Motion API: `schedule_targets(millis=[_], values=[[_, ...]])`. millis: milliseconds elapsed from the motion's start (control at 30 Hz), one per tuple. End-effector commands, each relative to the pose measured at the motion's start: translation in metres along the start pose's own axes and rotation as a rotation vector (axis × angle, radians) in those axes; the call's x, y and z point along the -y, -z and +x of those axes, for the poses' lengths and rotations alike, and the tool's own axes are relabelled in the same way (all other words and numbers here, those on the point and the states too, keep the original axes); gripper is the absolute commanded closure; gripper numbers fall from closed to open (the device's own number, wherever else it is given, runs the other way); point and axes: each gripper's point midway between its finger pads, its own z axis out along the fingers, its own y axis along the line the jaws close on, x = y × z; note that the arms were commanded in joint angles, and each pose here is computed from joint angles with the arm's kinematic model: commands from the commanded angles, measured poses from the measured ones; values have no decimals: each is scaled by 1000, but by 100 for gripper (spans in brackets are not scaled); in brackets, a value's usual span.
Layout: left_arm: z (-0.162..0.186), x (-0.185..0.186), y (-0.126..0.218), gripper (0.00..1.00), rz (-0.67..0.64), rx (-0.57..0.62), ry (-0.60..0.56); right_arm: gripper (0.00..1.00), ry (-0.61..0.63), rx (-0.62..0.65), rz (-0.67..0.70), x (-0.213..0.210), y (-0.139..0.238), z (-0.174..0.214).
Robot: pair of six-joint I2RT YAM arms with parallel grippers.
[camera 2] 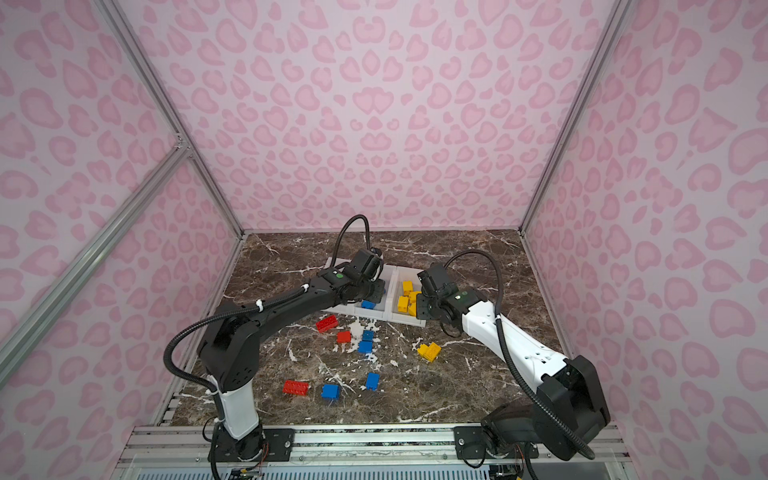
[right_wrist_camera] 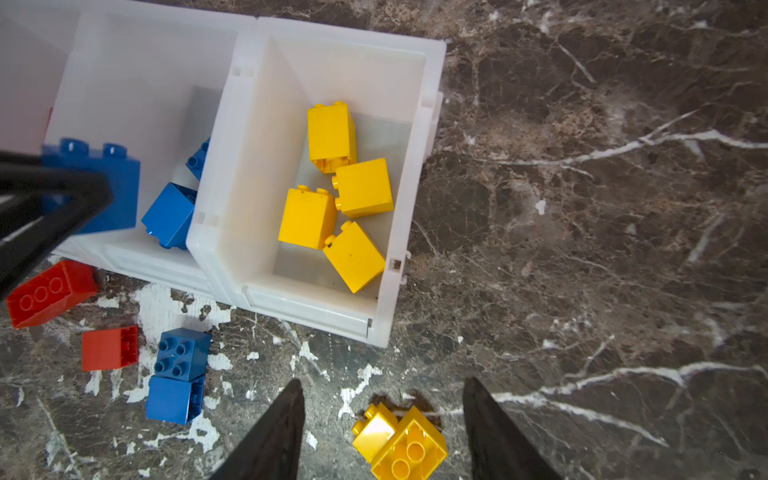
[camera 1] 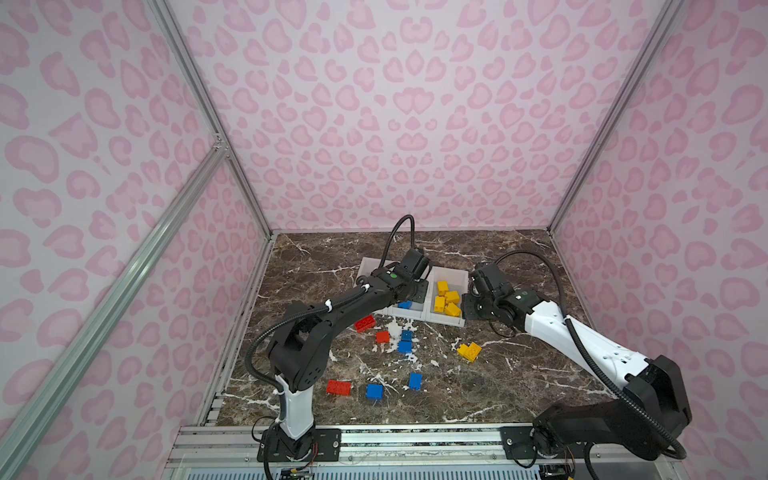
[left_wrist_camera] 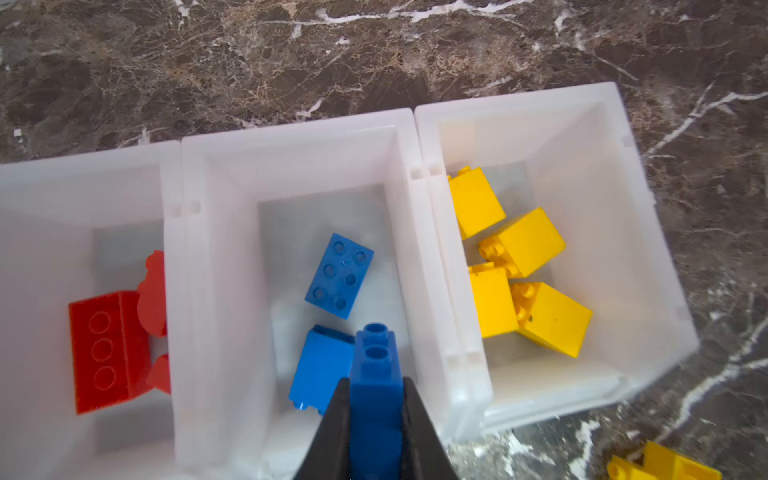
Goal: Sort the legos into containers by color
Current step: 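Carry the blue brick into the middle compartment and release it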
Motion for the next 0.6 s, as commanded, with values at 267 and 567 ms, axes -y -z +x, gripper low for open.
schedule_targets(millis=[267,567], values=[[-4,5,-14,52,36,-9,-26,37,-23,-6,31,11,5,9],[-4,-1,1,48,32,19,2,37,-26,-22,38,13,2,15]])
